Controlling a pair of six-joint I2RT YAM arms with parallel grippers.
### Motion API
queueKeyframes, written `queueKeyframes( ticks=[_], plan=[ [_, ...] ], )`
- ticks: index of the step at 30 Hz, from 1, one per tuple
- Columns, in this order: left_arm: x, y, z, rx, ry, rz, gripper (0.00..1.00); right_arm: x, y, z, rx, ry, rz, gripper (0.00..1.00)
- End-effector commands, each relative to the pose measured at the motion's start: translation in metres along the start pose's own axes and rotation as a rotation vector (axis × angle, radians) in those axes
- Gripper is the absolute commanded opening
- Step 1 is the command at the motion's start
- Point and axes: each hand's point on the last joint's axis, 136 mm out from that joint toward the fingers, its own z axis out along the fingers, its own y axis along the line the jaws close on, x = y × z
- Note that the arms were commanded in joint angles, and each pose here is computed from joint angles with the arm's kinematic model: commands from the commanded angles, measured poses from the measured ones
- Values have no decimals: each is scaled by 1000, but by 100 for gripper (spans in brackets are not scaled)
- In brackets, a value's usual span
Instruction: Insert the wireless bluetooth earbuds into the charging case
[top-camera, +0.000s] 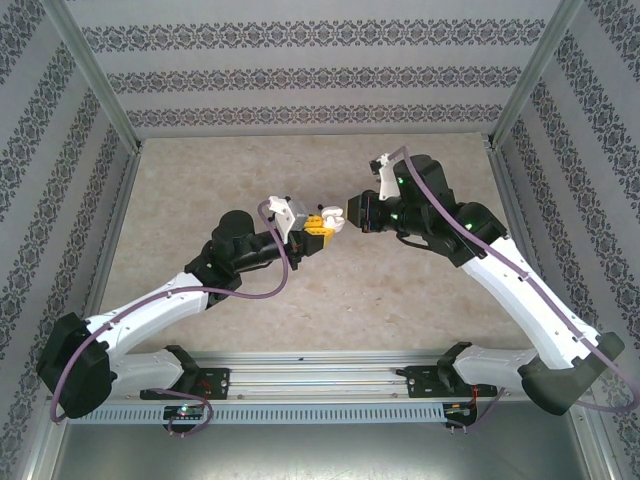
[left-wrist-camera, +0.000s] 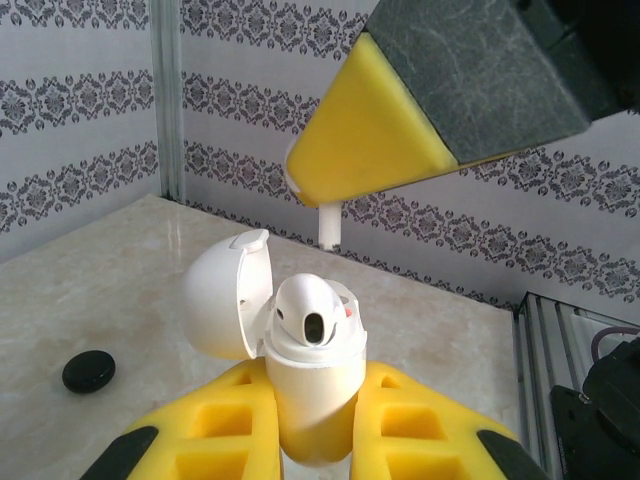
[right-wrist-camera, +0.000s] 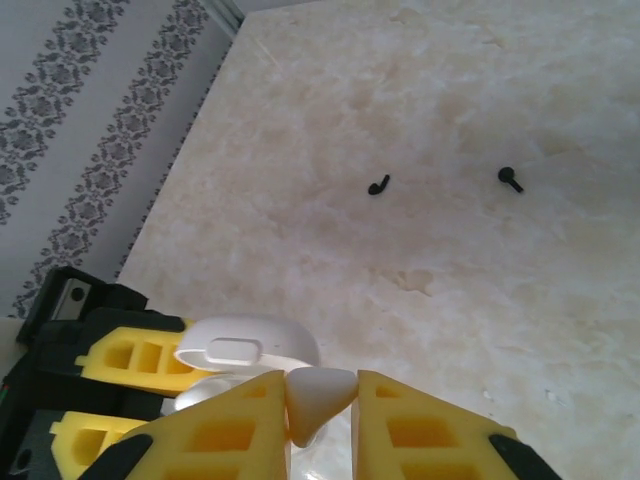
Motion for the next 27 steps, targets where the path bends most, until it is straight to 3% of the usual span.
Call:
queueKeyframes(
  ticks=[1, 27],
  plan=[
    [-25, -10, -1, 25, -78, 21, 0, -3, 13, 1, -41, -26, 3, 19],
    [-23, -15, -13, 22, -79, 28, 0, 19, 18, 14, -19, 8, -88, 19]
  ],
)
